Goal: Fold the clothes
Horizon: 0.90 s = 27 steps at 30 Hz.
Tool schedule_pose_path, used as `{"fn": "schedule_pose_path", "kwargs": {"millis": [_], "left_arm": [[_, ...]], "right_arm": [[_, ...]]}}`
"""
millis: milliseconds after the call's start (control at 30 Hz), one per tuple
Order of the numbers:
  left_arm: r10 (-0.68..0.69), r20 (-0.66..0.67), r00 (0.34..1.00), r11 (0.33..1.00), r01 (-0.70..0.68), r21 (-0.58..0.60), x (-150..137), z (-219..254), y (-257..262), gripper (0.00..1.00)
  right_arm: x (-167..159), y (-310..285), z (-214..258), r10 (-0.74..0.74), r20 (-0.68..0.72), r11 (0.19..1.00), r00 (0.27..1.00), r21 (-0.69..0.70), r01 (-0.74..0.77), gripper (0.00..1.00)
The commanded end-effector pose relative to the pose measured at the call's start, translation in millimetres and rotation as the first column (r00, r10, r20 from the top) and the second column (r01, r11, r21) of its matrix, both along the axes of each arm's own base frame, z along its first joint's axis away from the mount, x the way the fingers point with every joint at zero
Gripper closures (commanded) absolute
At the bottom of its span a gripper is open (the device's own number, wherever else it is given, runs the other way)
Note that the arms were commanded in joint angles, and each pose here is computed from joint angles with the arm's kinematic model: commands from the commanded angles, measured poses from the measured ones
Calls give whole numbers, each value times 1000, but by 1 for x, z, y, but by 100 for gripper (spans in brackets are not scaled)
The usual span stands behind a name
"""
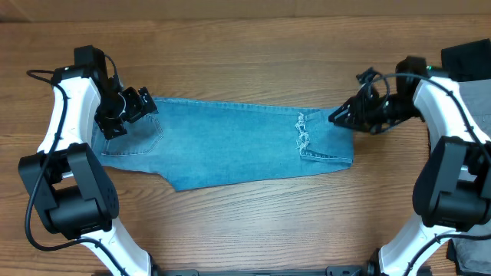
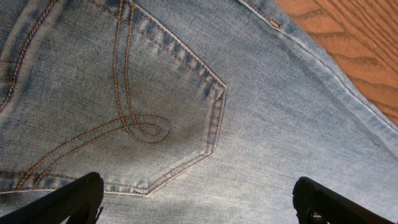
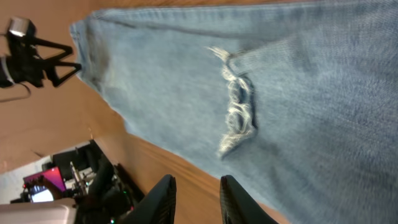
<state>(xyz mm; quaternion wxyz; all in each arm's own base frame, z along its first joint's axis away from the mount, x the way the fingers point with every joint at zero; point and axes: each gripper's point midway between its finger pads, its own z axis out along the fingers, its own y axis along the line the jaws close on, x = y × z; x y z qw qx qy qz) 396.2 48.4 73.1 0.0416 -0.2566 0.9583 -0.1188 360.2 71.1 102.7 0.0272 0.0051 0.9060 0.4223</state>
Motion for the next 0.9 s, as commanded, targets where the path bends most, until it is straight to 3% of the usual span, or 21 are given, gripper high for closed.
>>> {"fn": "schedule_pose_path", "kwargs": {"millis": [0, 133, 333, 500, 633, 700, 767, 800, 867], "left_arm": [[-5, -23, 1000, 1000, 5, 3, -4, -6, -2, 0], [-5, -24, 1000, 1000, 5, 3, -4, -6, -2, 0], [-5, -24, 1000, 1000, 5, 4, -4, -6, -2, 0], [-9, -29, 1000, 1000, 9, 7, -5, -6, -2, 0], [-8, -29, 1000, 1000, 9, 11, -5, -6, -1, 0], [-7, -30, 1000, 1000, 8, 17, -5, -7, 0, 0], [-7, -31, 1000, 1000, 8, 19, -5, -7, 0, 0], [-7, -31, 1000, 1000, 8, 19, -5, -7, 0, 0], [-7, -31, 1000, 1000, 7, 18, -5, -7, 0, 0]], "right_arm": [[-24, 3, -44, -22, -82, 999, 996, 22, 23, 72], [-36, -1, -86, -102, -134, 994, 986, 15, 105, 66], [-46, -11, -103, -176, -188, 984, 966, 4, 180, 67], [-30, -27, -75, -221, -175, 973, 959, 32, 230, 69], [-8, -50, -19, -252, -64, 967, 966, 18, 254, 66], [-2, -61, -1, -265, -19, 964, 964, -26, 264, 53], [3, -71, 7, -268, 19, 959, 963, -87, 268, 31], [5, -77, 6, -268, 37, 954, 963, -131, 270, 16], [7, -85, -2, -270, 51, 943, 962, -186, 275, 6]]}}
